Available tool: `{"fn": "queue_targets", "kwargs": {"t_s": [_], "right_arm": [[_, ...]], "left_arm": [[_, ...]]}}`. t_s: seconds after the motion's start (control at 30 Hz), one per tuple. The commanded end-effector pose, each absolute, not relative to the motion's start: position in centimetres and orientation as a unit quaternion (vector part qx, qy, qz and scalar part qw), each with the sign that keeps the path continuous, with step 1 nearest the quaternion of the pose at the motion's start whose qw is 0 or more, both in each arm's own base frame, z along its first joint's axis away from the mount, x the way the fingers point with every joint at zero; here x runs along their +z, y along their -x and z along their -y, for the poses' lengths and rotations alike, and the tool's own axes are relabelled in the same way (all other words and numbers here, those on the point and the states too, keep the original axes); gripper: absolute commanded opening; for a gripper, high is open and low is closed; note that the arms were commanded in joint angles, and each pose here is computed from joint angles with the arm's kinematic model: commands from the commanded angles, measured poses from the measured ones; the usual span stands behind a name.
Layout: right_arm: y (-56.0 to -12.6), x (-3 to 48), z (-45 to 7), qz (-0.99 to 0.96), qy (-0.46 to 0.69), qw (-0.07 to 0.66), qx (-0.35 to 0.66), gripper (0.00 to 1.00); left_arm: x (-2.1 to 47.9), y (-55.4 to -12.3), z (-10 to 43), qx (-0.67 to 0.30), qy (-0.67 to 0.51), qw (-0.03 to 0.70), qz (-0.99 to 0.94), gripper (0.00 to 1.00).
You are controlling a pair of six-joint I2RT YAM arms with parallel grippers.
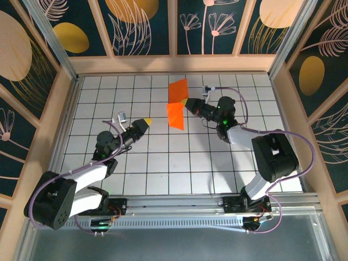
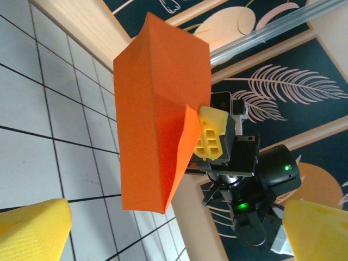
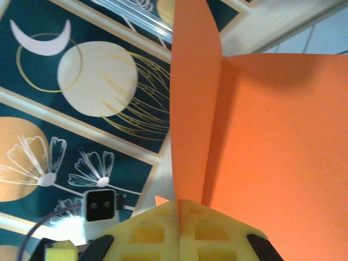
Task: Fold a paper plane with a square sheet of paper (fold left side to right side)
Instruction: Turn over the paper at the center of the table.
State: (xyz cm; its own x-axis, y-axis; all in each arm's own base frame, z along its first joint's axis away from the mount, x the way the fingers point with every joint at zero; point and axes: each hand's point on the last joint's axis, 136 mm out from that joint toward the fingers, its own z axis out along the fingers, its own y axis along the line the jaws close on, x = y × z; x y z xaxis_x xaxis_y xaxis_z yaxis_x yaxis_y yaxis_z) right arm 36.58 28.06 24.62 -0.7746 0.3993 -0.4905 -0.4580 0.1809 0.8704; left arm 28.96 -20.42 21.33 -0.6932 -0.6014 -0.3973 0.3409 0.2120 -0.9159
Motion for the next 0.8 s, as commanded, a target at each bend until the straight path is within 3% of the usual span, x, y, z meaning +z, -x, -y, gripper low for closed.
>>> {"fn": "queue_targets", "kwargs": {"t_s": [0.0,0.47,0.77], "right_arm": [[-34.8,28.2,-28.7,-0.645,0.041,0.340,0.683,0.00],[-34.1,27.0,-30.6,-0.640,0.040,0.294,0.709,0.00],[-33.8,26.1,-31.2,-0.647,0.033,0.280,0.708,0.00]], "left_arm": [[25.4,-28.0,22.2,-0.675,0.047,0.380,-0.631,0.99],[25.4,-30.0,26.6,-0.697,0.030,0.337,-0.633,0.97],[25.5,-31.2,27.8,-0.714,0.030,0.326,-0.619,0.78]]}}
